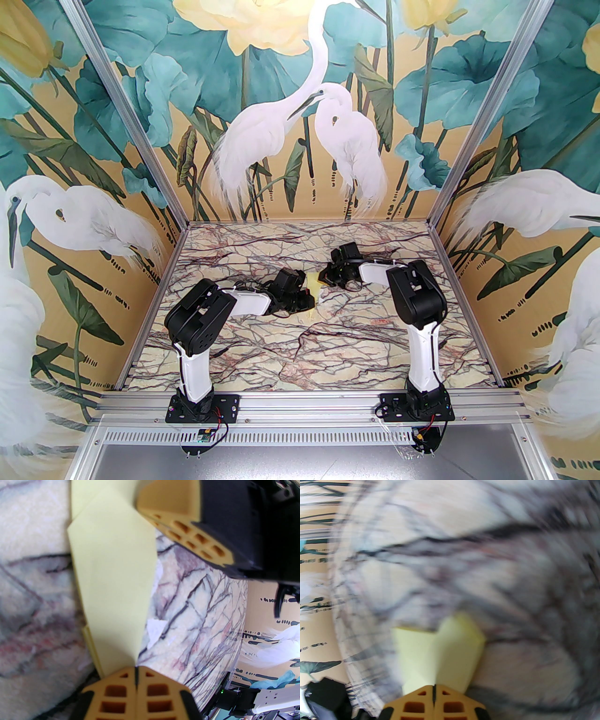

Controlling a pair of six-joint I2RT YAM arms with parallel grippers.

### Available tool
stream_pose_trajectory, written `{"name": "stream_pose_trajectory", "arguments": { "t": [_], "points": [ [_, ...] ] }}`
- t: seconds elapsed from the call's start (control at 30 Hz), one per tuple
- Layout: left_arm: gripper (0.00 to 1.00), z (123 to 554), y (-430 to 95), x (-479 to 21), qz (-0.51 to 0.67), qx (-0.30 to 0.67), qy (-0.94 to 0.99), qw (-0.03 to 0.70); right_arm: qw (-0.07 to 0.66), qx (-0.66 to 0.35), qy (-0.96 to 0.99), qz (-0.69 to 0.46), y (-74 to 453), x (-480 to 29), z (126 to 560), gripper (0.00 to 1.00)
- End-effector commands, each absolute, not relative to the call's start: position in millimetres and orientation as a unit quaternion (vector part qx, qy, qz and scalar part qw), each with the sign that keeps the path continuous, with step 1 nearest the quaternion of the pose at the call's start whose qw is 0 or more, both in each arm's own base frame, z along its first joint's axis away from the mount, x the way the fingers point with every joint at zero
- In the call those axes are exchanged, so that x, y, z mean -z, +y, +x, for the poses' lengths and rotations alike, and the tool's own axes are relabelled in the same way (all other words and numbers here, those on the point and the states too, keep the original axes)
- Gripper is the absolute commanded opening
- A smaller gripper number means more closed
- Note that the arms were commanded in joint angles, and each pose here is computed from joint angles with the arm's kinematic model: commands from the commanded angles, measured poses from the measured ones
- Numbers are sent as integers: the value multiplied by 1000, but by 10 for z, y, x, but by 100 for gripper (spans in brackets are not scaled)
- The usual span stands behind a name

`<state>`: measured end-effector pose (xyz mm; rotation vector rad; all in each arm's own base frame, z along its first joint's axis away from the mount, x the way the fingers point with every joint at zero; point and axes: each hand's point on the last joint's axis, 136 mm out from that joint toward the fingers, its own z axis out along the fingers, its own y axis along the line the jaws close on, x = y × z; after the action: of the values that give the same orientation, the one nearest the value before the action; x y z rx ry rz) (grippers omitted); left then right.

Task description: Fold a paper plane with a square sheet of paper (fold left side to right side)

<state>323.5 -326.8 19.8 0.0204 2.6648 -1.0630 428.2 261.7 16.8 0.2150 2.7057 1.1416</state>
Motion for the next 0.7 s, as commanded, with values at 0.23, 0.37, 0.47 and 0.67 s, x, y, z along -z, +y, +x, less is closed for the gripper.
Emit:
{"name": "stream_pose_trajectory", "arguments": {
  "t": [0.23,0.37,0.47,0.67],
  "points": [
    [4,3369,-3418,-462,17,379,916,129,77,-333,937,77,2487,143,4188,0],
    [6,3529,-3451,-435,16,384,914,131,76,-332,937,78,2488,148,4186,0],
    [7,3581,-3490,-373,17,384,915,125,74,-331,937,80,2485,154,4189,0],
    [7,3508,-3427,-102,14,359,928,100,71,-324,940,79,2476,171,4199,0]
  ]
}}
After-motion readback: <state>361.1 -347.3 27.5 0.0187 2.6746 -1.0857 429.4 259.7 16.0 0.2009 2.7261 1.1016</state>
